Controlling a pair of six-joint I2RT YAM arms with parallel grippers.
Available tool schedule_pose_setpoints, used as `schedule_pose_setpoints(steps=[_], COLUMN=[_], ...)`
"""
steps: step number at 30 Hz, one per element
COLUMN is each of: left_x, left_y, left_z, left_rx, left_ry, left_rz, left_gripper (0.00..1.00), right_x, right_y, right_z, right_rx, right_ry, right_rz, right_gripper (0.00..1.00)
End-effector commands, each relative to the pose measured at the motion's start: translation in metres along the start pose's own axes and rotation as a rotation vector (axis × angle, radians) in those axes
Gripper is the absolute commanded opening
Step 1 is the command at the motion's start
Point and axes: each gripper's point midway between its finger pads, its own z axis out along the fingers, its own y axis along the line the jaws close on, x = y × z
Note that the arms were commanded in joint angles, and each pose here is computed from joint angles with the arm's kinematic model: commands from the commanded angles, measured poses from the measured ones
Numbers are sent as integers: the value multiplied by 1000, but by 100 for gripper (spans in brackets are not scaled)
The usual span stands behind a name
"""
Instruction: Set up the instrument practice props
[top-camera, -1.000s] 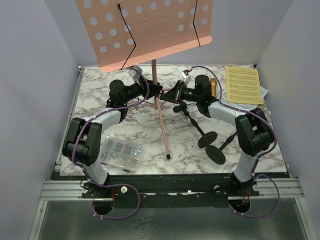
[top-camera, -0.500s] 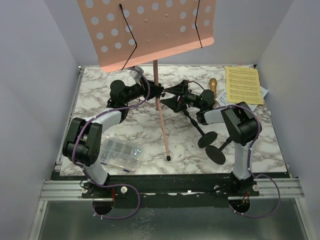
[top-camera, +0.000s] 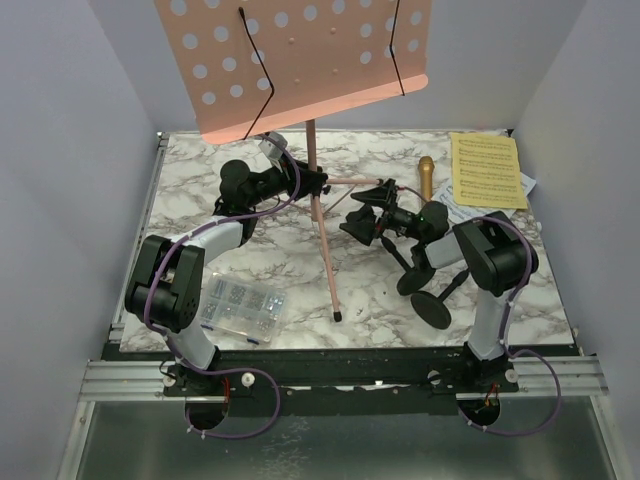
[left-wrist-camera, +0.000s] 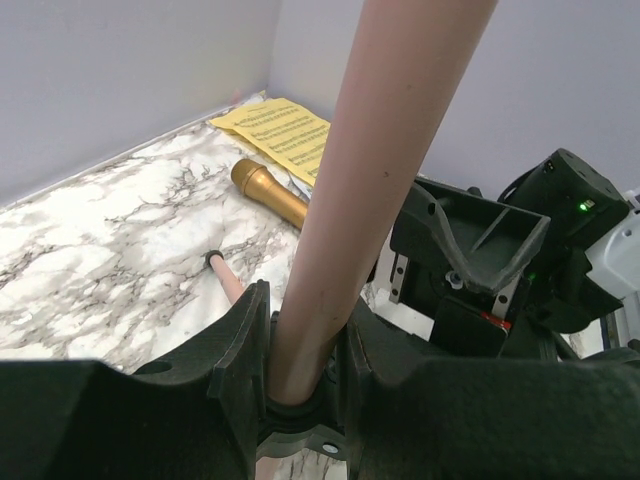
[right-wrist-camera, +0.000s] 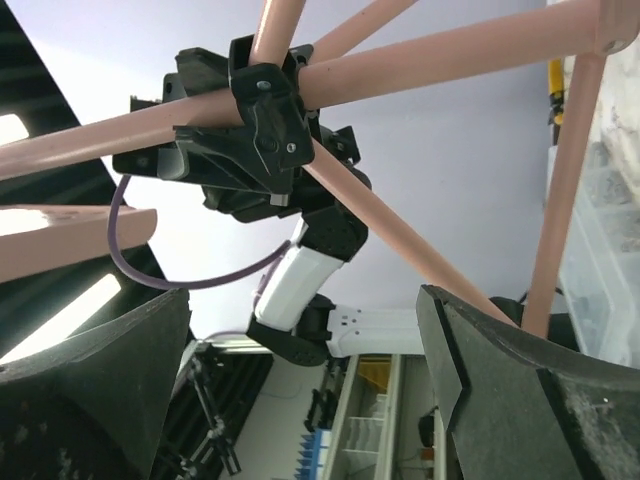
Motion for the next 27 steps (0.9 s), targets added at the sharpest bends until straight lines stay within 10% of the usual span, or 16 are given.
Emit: schedule_pose_setpoints(steps=[1,14,27], left_x=[-13,-18,-16], left_y=[-11,-13,-13], left_z=[0,0,1], left_rx=[15,17,19], left_ry=[-18,-27,-27], left_rz=[-125,-122,-135], left_gripper=[0,0,0], right_x=[-1,-101,-15], right_y=[-6,7,75], right_z=[-14,-57,-39], right_rx=[27,714,267], right_ry=[98,-325,-59], right_rz=[-213,-1232,-2295], right_gripper=[100,100,100])
